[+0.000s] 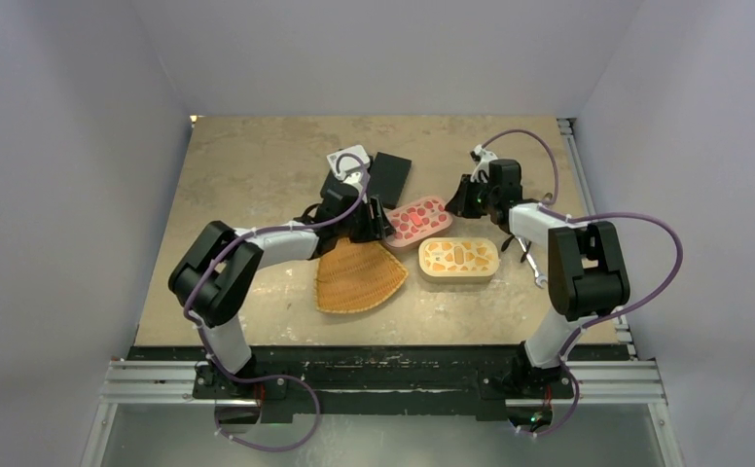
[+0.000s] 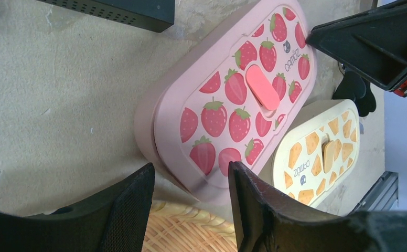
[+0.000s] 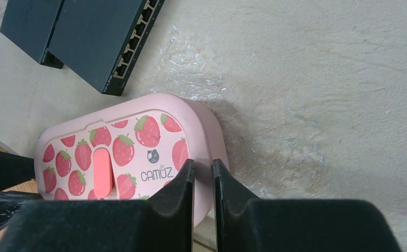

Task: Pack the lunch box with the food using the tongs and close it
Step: Adjust the packing box at the center of the board.

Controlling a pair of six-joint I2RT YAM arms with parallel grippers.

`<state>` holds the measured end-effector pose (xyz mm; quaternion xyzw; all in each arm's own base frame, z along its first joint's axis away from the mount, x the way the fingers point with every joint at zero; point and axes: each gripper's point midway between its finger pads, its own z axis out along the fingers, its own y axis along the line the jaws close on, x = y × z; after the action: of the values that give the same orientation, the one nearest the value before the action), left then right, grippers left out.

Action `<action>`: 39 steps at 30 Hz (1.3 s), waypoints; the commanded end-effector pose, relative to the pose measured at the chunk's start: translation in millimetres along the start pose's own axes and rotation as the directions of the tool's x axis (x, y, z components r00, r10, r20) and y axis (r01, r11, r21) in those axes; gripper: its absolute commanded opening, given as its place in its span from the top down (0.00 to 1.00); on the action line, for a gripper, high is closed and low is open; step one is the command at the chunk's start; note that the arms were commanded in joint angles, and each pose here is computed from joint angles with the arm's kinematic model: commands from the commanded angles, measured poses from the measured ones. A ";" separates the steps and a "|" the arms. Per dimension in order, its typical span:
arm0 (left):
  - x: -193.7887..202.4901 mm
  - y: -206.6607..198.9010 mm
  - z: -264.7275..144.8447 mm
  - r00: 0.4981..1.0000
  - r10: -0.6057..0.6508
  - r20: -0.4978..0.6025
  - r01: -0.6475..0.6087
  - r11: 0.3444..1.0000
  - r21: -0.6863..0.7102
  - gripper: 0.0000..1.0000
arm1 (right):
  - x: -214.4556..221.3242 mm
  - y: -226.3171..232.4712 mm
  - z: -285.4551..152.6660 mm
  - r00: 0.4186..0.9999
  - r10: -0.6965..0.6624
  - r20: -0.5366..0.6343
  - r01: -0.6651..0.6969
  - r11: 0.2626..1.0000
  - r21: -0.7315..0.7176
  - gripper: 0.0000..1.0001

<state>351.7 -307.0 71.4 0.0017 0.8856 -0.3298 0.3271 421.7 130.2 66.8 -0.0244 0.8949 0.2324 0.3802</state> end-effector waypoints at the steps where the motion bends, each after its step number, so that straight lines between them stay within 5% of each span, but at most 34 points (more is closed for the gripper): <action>1: 10.5 4.4 7.1 0.999 -0.024 -0.023 0.024 1.000 0.006 0.47 | 35.1 -23.3 4.2 0.996 0.029 -0.088 -0.021 0.996 0.091 0.89; 16: 29.8 38.0 14.5 0.995 0.028 -0.096 -0.040 0.992 -0.123 0.61 | 44.1 -15.7 1.3 0.994 0.030 -0.103 -0.020 0.995 0.096 0.59; 33: 57.8 69.4 25.1 0.978 0.056 -0.203 -0.098 0.975 -0.201 0.62 | 85.2 -27.2 2.9 0.979 0.092 -0.182 -0.058 0.981 0.183 0.58; 39: 46.2 66.9 27.0 0.984 0.026 -0.175 -0.053 0.987 -0.152 0.61 | 64.3 -29.4 -5.5 0.991 0.092 -0.096 -0.069 0.972 0.226 0.56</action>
<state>368.1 -312.4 54.1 0.0155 0.8918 -0.3227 0.3168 422.0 130.6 59.0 0.0202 0.8921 0.2115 0.3989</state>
